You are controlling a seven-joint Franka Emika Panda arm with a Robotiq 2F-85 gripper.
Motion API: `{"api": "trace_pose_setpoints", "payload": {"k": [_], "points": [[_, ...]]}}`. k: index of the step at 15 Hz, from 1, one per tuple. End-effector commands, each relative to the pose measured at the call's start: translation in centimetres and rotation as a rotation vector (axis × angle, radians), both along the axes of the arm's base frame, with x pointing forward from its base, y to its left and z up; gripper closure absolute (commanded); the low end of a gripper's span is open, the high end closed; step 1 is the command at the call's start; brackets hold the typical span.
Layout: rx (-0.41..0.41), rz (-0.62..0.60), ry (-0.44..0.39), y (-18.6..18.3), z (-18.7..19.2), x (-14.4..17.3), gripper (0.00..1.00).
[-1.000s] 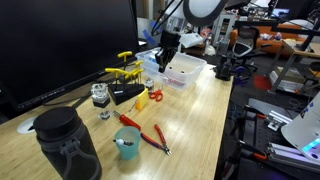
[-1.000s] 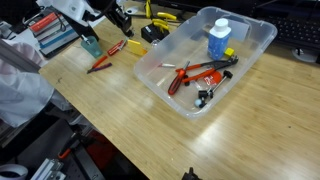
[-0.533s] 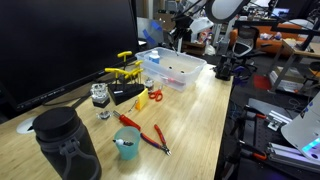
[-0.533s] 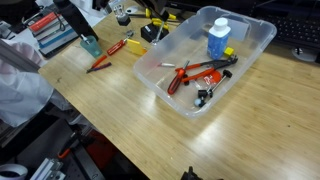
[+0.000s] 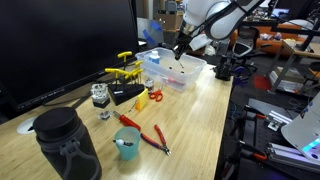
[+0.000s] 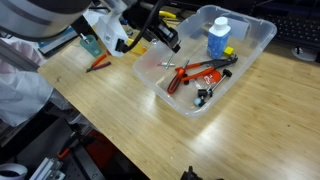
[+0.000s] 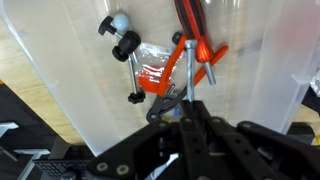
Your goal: Put the silver nail inside the clear container on the right
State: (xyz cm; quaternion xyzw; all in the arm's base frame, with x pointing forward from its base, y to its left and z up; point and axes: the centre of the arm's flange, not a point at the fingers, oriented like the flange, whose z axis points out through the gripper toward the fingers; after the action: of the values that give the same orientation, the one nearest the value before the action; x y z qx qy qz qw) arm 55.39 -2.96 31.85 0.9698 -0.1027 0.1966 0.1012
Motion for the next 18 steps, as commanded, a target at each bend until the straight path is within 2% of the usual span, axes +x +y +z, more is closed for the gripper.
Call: {"api": "trace_pose_setpoints", "payload": {"k": [1, 2, 3, 4, 6, 7, 8, 10, 11, 18], "points": [[0.04, -0.014, 0.013, -0.2, -2.0, 0.4, 0.98], [0.048, -0.019, 0.021, -0.2, -2.5, 0.5, 0.98], [0.06, -0.021, 0.028, 0.0, -2.7, 0.4, 0.89], [0.07, -0.033, 0.033, 0.2, -2.6, 0.3, 0.67], [0.077, -0.048, 0.027, 0.7, -1.5, 0.0, 0.63], [0.094, -0.042, 0.009, 1.2, -0.5, -0.3, 0.56], [0.08, -0.053, 0.022, 1.0, -2.1, 0.4, 0.74], [0.089, -0.05, 0.003, 1.4, -0.9, 0.3, 0.59], [0.09, -0.05, 0.002, 1.4, -0.8, 0.2, 0.56], [0.09, -0.051, 0.007, 1.4, -1.0, 0.1, 0.56]]}}
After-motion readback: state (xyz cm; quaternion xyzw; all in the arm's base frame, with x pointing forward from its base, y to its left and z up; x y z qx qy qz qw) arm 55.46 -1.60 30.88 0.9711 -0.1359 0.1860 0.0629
